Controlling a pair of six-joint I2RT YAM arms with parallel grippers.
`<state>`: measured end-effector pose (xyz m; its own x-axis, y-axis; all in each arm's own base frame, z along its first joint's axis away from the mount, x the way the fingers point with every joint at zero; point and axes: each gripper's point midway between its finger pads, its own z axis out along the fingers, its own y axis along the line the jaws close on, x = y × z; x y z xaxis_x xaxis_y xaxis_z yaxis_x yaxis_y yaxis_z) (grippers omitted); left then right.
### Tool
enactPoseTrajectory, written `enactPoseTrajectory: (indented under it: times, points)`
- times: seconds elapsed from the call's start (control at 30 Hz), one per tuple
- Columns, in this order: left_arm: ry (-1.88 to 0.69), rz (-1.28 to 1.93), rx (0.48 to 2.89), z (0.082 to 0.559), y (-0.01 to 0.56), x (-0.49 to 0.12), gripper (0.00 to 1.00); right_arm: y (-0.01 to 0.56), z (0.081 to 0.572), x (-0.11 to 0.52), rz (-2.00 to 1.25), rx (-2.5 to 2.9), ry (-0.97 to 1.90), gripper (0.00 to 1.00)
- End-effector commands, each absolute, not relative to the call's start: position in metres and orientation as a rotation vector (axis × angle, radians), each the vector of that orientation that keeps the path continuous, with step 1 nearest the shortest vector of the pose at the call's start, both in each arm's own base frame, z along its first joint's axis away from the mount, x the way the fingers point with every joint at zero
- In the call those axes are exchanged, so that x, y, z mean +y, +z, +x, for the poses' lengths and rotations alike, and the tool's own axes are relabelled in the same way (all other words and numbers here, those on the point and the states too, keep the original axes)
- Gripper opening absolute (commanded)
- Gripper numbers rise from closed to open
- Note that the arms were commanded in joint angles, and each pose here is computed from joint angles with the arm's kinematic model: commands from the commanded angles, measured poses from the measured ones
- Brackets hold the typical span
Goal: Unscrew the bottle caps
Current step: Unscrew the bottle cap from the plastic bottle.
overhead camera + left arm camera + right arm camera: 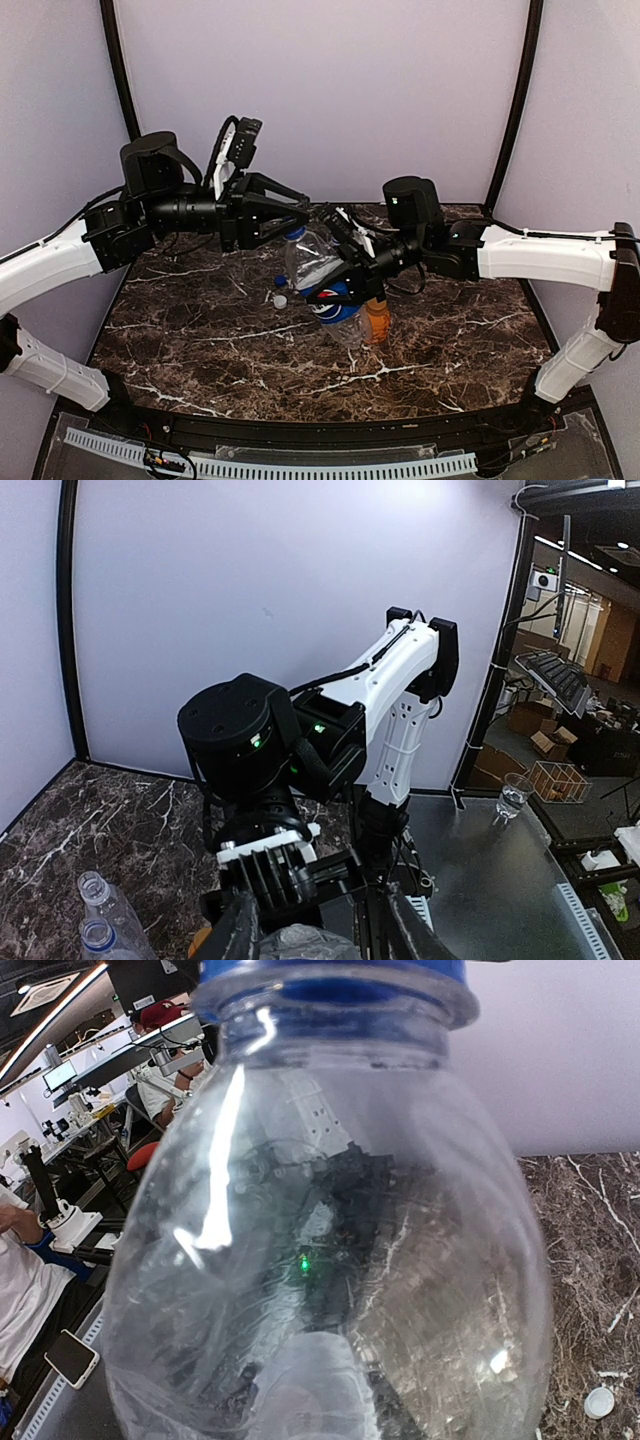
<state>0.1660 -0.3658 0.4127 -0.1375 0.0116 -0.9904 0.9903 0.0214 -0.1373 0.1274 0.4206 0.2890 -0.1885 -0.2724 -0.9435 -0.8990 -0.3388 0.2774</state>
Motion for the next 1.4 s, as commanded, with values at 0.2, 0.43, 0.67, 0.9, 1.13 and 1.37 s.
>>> enactPoseTrajectory:
  times: [0.2, 0.43, 0.67, 0.9, 1.13, 1.37]
  points:
    - [-1.308, 1.137, 1.303, 0.167, 0.412, -0.368, 0.39, 0.311, 0.116, 0.418, -1.579, 1.261, 1.588, 0.06]
    - [-1.314, 1.137, 1.314, 0.169, 0.404, -0.371, 0.38, 0.312, 0.115, 0.418, -1.581, 1.249, 1.594, 0.06]
    - [-1.335, 1.139, 1.310, 0.167, 0.404, -0.372, 0.24, 0.312, 0.119, 0.419, -1.561, 1.272, 1.567, 0.05]
    - [-1.325, 1.049, 1.329, 0.174, 0.411, -0.366, 0.00, 0.307, 0.140, 0.424, -1.478, 1.371, 1.443, 0.04]
    - [-1.205, 0.697, 1.492, 0.216, 0.411, -0.343, 0.00, 0.308, 0.188, 0.420, -1.255, 1.509, 1.159, 0.03]
    - [-0.898, 0.297, 1.714, 0.268, 0.389, -0.319, 0.00, 0.304, 0.226, 0.413, -1.068, 1.615, 0.964, 0.04]
